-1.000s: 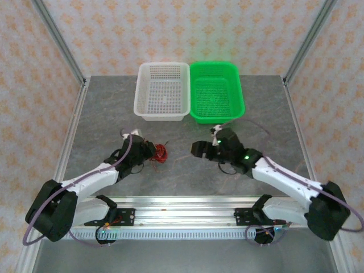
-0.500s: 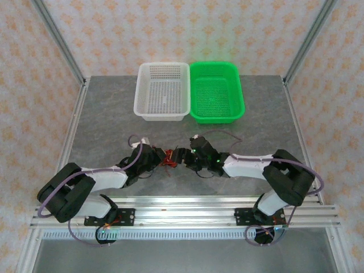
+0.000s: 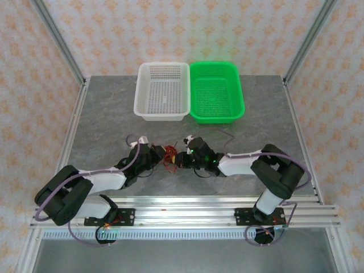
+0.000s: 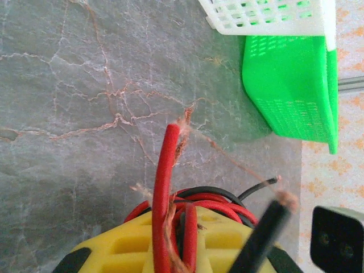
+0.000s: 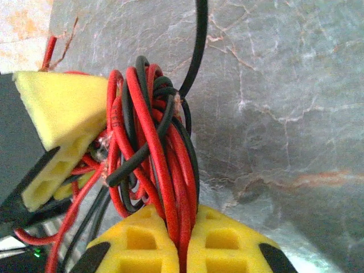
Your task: Untangle the cables
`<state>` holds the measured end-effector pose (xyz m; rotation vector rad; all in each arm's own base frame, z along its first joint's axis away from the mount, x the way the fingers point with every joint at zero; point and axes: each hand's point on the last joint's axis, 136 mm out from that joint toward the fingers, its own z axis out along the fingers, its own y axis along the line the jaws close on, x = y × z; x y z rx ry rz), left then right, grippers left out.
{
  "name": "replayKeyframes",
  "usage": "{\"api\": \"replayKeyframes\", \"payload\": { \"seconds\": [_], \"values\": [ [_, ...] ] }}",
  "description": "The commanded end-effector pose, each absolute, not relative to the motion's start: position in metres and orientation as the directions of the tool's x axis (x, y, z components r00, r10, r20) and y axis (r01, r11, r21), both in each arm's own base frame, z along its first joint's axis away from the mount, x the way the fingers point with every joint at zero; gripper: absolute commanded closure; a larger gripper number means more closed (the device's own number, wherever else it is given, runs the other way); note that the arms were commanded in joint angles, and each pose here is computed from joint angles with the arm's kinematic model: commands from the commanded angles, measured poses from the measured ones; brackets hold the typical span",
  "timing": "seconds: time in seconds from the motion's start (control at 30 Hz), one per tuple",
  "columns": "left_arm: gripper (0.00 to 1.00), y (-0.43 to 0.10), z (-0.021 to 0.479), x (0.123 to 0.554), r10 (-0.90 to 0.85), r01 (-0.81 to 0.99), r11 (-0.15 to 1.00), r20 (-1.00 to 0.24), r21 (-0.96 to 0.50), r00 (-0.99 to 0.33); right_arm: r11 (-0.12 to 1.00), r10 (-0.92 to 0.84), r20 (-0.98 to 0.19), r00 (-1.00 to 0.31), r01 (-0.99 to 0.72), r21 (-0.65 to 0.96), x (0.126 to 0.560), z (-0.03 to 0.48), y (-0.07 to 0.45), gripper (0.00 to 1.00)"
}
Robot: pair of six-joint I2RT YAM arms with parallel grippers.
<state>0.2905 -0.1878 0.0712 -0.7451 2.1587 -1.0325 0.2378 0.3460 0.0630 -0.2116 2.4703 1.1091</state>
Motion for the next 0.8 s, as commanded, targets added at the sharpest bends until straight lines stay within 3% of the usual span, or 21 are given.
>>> {"api": "replayKeyframes", "payload": {
  "seconds": [0.0,0.2,0.37,0.5,0.67,0.77],
  "values": [
    [1.00,-0.205,0.099,0.291,-0.637,-0.119,0.549,-0.322,-0.827,-0.700,0.638,-0.149,-0.666,-0.731,-0.585,0.501,0.246,0.094,0.343,0.99],
    [1.00,-0.196,0.115,0.295,-0.523,-0.069,0.686,-0.425,-0.725,-0.739,0.592,-0.390,-0.786,-0.479,-0.785,0.185,0.242,0.098,0.319,1.00],
    [1.00,-0.185,0.119,0.295,-0.448,-0.056,0.755,-0.451,-0.654,-0.772,0.650,-0.486,-0.791,-0.372,-0.758,-0.044,0.262,0.092,0.293,1.00],
    [1.00,-0.186,0.110,0.292,-0.430,-0.063,0.759,-0.428,-0.648,-0.795,0.727,-0.548,-0.733,-0.403,-0.664,-0.178,0.283,0.080,0.270,1.00],
    [1.00,-0.199,0.095,0.288,-0.479,-0.078,0.673,-0.353,-0.735,-0.804,0.833,-0.445,-0.731,-0.517,-0.539,-0.125,0.291,0.080,0.258,0.99],
    [1.00,-0.204,0.084,0.286,-0.510,-0.104,0.620,-0.298,-0.778,-0.807,0.891,-0.309,-0.740,-0.597,-0.455,-0.005,0.287,0.083,0.254,0.82]
  ]
}}
